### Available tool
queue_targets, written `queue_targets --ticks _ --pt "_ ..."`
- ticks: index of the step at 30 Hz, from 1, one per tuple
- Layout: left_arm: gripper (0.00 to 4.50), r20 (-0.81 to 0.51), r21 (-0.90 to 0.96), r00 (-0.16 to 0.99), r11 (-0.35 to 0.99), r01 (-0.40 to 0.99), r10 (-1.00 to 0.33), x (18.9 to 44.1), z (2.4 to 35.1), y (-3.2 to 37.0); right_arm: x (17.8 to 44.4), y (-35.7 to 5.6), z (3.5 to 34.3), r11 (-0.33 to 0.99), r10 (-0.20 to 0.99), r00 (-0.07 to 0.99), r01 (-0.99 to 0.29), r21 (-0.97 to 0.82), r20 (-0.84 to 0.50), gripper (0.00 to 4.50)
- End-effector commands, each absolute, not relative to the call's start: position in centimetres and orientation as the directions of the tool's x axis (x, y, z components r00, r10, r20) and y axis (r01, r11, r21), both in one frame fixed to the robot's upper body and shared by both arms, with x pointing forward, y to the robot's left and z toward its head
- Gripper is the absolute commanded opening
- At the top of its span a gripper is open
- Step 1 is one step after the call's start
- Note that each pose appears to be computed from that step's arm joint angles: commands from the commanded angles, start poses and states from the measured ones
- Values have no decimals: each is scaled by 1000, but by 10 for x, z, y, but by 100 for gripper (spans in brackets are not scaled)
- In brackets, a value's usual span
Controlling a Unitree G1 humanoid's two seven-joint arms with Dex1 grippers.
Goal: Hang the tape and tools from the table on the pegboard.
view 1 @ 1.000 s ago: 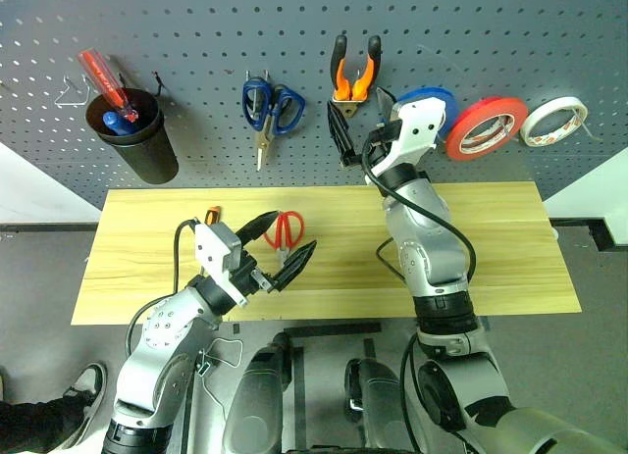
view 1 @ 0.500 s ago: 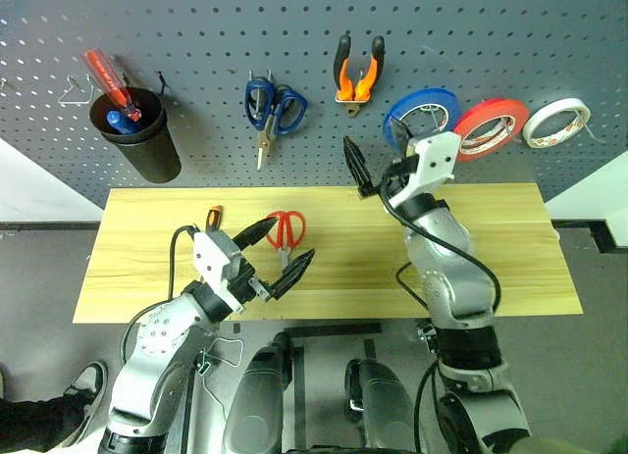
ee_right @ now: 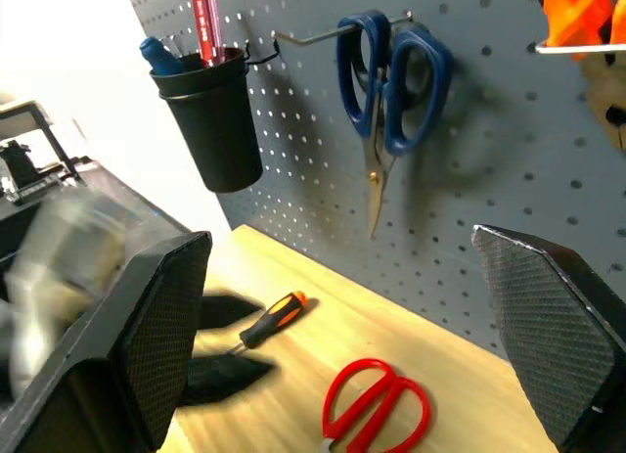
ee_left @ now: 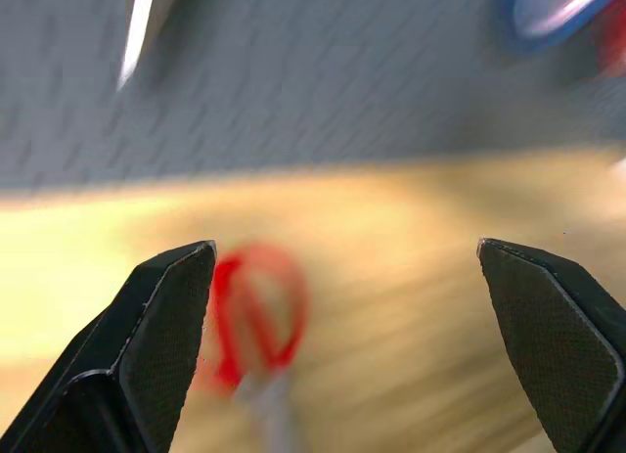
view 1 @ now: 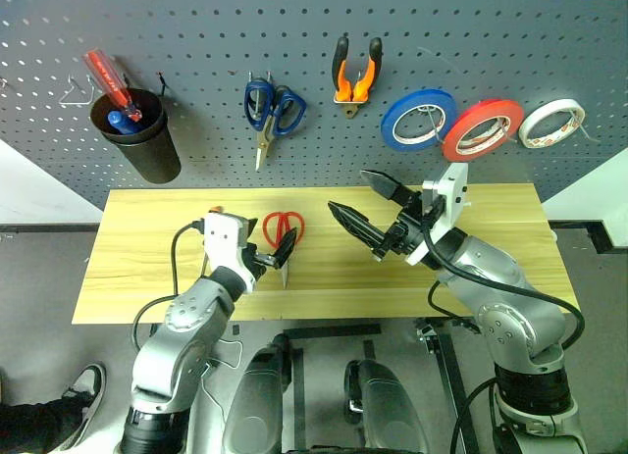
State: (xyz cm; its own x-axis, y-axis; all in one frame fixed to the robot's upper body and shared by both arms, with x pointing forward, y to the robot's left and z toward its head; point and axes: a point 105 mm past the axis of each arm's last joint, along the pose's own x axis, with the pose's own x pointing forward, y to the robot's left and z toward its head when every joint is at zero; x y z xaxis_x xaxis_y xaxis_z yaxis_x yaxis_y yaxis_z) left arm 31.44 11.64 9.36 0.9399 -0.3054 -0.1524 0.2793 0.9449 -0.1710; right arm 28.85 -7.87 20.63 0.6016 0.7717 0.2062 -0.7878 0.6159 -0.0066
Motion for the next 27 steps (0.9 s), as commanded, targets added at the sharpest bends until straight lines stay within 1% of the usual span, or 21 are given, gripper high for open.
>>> queue_targets --ticks 1,4,8,14,21,24,27 --pt "450 -267 -176 947 975 136 -181 323 71 116 276 -70 215 591 788 569 -806 -30 236 447" --pt "450 -342 -176 933 983 55 -113 329 59 110 273 -67 214 588 789 568 -809 -19 234 447" --pt "450 -396 -161 915 987 8 -72 337 52 99 270 -63 212 586 790 568 -811 -8 231 447" --pt "450 -476 -170 876 985 -3 -80 336 38 76 268 -61 211 597 780 582 -802 1 231 447" --pt "450 -563 -157 823 987 -19 -74 331 21 70 268 -65 211 621 764 605 -784 1 224 447" --pt "450 -568 -151 821 988 -31 -61 332 19 73 267 -65 212 627 758 612 -779 2 225 447" --pt "450 -565 -129 823 992 -16 -60 336 19 69 266 -66 210 635 753 620 -773 4 220 447"
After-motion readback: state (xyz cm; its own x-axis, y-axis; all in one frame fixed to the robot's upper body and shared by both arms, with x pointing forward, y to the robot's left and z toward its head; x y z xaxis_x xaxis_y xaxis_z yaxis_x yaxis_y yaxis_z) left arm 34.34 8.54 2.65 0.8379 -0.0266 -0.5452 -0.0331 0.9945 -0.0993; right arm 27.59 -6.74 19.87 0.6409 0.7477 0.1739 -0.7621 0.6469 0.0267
